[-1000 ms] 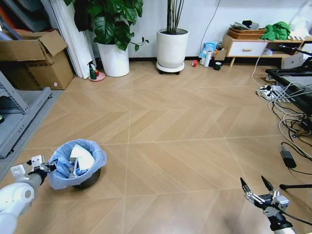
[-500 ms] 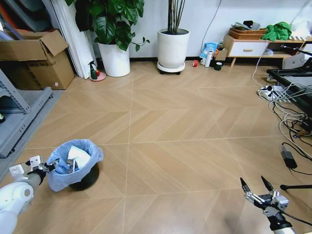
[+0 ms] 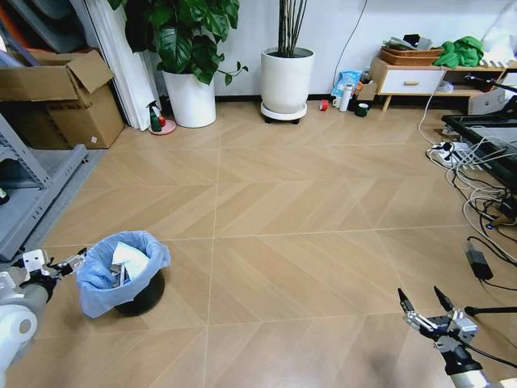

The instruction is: Pick up the trash bin and place the garbage on the floor into it.

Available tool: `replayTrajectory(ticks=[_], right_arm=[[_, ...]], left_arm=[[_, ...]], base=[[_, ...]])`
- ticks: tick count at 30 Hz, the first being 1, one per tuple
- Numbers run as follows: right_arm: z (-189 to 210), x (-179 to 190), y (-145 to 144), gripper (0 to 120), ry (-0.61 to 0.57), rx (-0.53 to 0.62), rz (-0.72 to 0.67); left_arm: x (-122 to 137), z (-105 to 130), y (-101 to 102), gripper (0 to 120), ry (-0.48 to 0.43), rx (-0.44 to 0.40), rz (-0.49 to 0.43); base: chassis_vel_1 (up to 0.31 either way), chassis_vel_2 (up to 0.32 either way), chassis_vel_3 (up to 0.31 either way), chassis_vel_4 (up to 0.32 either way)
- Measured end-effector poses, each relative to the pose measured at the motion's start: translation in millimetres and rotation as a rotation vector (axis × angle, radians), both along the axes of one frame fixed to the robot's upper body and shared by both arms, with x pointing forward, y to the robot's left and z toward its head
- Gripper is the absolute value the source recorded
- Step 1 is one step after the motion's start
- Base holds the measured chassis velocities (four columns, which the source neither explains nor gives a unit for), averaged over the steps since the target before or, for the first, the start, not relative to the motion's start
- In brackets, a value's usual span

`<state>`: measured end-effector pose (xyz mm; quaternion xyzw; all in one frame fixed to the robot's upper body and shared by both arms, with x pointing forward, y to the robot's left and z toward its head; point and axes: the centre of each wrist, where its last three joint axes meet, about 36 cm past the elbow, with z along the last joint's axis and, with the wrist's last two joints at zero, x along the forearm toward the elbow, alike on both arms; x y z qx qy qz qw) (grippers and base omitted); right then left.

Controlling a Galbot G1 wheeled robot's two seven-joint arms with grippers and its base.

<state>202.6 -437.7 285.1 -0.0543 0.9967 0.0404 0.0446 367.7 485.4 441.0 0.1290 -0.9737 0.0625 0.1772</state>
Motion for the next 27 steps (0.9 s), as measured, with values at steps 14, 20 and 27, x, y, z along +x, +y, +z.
replayTrajectory(ticks=[14,20,27], right_arm=[[7.6,14.5,2.9,100,-0.125,-0.005,0.001],[30.3,73.5,27.0,100,-0.287,0.065,0.025],[39.7,142.3,73.0,100,-0.329,0.223,-0.022]], left_arm=[[-27.8,21.0,-65.2,100,-0.153,-0.010,-0.095],[-37.8,9.9,-114.9,100,-0.229,-0.003,-0.221],[-44.7,-29.3,-143.9,100,-0.240,-0.010,-0.294]], base=[[0.000,0.000,0.000,0.000],[0.000,0.000,0.000,0.000],[0.000,0.000,0.000,0.000]])
